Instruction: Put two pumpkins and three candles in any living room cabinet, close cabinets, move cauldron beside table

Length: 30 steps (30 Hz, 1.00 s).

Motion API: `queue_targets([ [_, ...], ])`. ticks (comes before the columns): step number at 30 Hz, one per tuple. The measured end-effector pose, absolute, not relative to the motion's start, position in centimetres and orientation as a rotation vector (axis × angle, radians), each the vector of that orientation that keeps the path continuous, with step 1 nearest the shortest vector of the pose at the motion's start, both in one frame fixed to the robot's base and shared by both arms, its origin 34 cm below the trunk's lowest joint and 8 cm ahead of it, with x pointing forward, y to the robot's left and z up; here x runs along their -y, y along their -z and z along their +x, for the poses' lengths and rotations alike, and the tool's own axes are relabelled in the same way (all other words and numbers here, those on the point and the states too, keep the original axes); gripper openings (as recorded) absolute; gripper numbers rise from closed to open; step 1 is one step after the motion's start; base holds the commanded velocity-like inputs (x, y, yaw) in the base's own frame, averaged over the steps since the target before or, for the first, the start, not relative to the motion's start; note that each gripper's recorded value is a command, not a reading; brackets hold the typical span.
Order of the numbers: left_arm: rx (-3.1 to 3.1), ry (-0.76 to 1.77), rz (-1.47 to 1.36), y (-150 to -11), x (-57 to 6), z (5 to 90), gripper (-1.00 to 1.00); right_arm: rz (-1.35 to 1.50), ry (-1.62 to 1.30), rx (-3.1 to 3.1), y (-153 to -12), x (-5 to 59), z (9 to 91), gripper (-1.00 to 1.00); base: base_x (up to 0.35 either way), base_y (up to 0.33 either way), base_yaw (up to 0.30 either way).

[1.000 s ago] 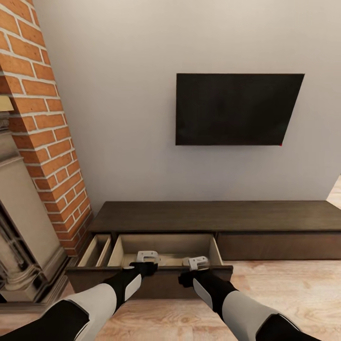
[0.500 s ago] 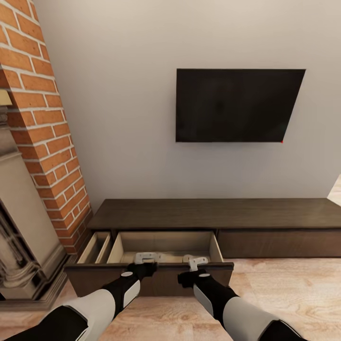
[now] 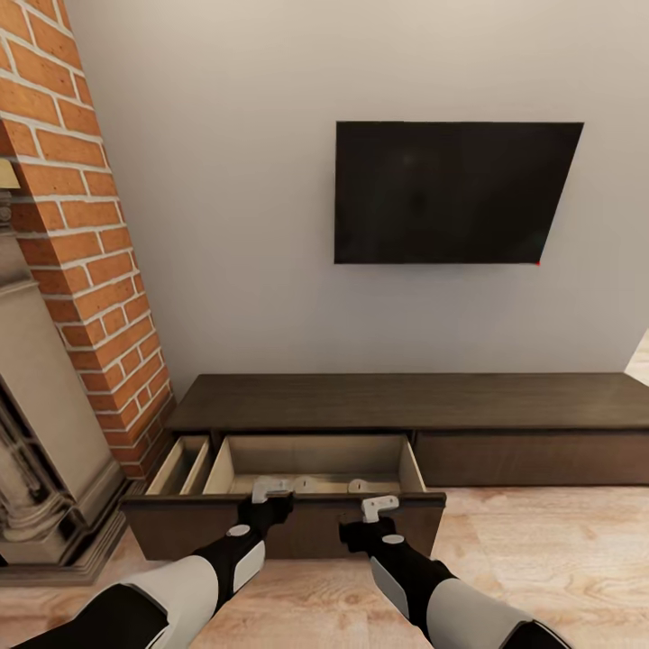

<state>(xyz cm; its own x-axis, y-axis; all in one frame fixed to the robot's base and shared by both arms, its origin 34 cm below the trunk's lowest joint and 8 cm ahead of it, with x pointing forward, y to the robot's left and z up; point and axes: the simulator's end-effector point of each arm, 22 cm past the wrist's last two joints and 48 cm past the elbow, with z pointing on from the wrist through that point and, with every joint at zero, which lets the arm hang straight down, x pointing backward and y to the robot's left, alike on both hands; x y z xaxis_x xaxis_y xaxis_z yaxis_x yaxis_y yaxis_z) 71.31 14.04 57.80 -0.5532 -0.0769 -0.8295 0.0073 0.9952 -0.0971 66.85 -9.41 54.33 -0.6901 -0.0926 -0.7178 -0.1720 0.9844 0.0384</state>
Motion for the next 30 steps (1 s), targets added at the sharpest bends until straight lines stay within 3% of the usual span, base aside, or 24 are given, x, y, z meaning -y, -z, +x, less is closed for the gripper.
queue_targets([
  [30,-1.971,0.100,-0.081,-53.8,-14.8,70.5,1.00,-0.144,-0.147,-2.201,-50.5,9.2,67.7,1.00,0.000,0.000,0.000],
])
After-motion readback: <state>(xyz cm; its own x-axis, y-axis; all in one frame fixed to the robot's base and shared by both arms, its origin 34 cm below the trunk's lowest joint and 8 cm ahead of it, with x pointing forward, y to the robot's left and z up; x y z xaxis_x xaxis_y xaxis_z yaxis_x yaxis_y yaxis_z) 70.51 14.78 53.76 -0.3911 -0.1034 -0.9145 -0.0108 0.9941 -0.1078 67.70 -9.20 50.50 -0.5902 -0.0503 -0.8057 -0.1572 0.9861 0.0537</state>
